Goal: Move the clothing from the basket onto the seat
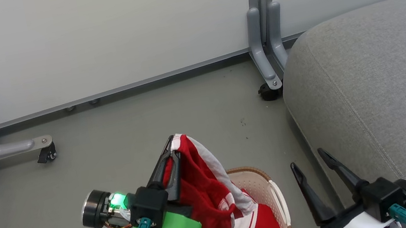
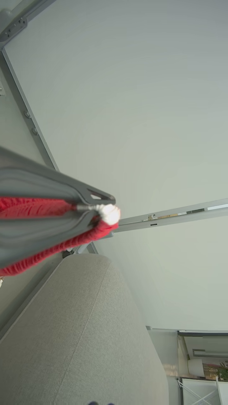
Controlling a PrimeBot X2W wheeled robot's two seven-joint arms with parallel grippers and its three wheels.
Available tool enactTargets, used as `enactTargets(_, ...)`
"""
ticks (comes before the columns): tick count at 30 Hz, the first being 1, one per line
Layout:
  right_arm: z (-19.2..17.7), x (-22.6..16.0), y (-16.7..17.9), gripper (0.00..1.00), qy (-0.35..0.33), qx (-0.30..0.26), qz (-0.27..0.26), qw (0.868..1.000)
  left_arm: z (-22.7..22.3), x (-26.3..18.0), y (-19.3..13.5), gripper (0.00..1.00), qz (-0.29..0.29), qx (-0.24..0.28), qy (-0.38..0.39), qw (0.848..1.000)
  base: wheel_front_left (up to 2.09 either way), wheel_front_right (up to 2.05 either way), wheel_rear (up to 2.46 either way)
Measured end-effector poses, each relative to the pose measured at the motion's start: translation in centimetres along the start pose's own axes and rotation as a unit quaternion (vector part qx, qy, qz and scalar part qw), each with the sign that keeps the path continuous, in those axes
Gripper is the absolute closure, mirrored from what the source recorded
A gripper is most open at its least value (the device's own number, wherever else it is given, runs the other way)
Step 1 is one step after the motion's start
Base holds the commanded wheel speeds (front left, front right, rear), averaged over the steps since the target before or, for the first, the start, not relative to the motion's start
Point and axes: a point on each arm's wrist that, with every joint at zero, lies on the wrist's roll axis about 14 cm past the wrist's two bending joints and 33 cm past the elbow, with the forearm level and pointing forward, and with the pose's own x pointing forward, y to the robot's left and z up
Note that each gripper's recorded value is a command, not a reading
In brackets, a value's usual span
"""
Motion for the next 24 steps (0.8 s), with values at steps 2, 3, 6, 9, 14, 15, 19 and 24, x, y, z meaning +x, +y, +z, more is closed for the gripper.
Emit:
enactTargets(2, -0.1, 0.3, 1.0, 0.00, 0.000, 0.005, 0.015, 1.000, 0.6, 0.5, -0.3, 1.00, -0.009, -0.001, -0.010, 1.000, 0.00, 0.00, 0.00)
enactTargets(3, 0.0, 0.5, 1.5, 0.00, -0.002, 0.008, 0.023, 1.000, 0.8, 0.7, -0.5, 1.00, -0.014, -0.002, -0.014, 1.000, 0.00, 0.00, 0.00)
enactTargets(6, 0.5, 1.3, 3.4, 0.00, -0.010, 0.019, 0.053, 0.998, 1.6, 1.3, -1.4, 1.00, -0.031, -0.009, -0.027, 0.999, 0.00, 0.00, 0.00)
enactTargets(9, 0.8, 1.9, 4.7, 0.00, -0.014, 0.030, 0.075, 0.997, 2.6, 1.9, -2.3, 1.00, -0.048, -0.013, -0.041, 0.998, 0.00, 0.00, 0.00)
enactTargets(14, 0.6, 2.7, 5.8, 0.00, -0.011, 0.047, 0.094, 0.994, 4.3, 2.6, -4.4, 1.00, -0.087, -0.030, -0.064, 0.994, 0.00, 0.00, 0.00)
enactTargets(15, 0.8, 2.9, 6.0, 0.00, -0.014, 0.050, 0.098, 0.994, 4.6, 2.7, -4.8, 1.00, -0.096, -0.033, -0.067, 0.993, 0.00, 0.00, 0.00)
enactTargets(19, 0.8, 3.3, 7.5, 0.00, -0.011, 0.070, 0.120, 0.990, 5.4, 3.1, -6.2, 1.00, -0.121, -0.041, -0.064, 0.990, 0.00, 0.00, 0.00)
enactTargets(24, 0.3, 3.9, 7.7, 0.00, -0.003, 0.069, 0.126, 0.990, 6.1, 3.6, -7.1, 1.00, -0.130, -0.046, -0.056, 0.989, 0.00, 0.00, 0.00)
